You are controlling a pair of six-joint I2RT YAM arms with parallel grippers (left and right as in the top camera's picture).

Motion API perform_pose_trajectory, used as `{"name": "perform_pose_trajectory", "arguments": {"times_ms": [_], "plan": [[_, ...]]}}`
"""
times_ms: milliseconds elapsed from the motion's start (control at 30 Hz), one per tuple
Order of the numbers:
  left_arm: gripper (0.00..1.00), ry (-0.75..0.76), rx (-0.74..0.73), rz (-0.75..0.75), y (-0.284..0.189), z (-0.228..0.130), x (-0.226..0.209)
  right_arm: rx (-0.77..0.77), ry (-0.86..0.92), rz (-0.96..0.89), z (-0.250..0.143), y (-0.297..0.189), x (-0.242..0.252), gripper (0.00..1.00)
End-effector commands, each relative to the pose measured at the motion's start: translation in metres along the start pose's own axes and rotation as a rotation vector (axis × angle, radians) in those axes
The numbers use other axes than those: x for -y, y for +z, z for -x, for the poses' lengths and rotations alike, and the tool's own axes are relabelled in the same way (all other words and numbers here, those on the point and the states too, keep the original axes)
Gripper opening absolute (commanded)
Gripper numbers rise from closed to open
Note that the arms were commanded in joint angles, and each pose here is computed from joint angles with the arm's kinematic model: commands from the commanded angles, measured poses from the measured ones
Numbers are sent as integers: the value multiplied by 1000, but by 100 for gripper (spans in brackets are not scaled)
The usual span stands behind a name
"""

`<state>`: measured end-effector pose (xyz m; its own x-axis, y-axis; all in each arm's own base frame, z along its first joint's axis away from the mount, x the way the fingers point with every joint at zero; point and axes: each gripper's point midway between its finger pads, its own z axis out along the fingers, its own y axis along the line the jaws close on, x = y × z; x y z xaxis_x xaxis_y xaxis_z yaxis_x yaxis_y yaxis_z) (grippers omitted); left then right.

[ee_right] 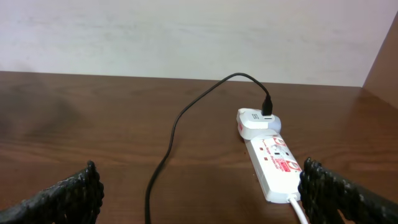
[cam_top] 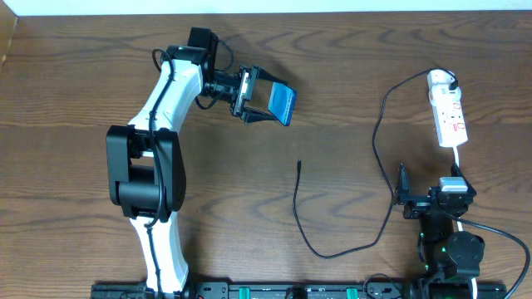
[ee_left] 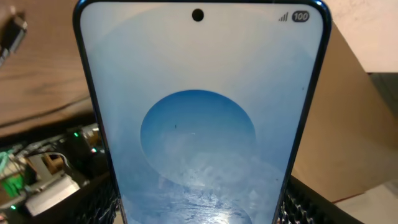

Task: Plug charger to phone and switch on socket
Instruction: 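Lift the phone and swing it right toward the table center, then hold the raised phone in place with the left gripper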

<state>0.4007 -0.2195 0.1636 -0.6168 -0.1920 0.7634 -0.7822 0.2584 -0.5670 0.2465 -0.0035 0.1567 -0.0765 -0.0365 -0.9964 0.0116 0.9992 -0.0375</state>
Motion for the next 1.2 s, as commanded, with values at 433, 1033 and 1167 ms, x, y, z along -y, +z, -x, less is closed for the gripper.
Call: {"name": "perform_pose_trajectory", "arguments": {"times_ms": [433, 1033, 1167], "plan": [[7, -65, -105, -67, -8, -33, 23, -1, -8, -14, -1, 0, 3, 99], [7, -67, -105, -67, -8, -33, 23, -1, -8, -14, -1, 0, 3, 99], [7, -66, -105, -67, -8, -33, 23, -1, -8, -14, -1, 0, 3, 99]]}}
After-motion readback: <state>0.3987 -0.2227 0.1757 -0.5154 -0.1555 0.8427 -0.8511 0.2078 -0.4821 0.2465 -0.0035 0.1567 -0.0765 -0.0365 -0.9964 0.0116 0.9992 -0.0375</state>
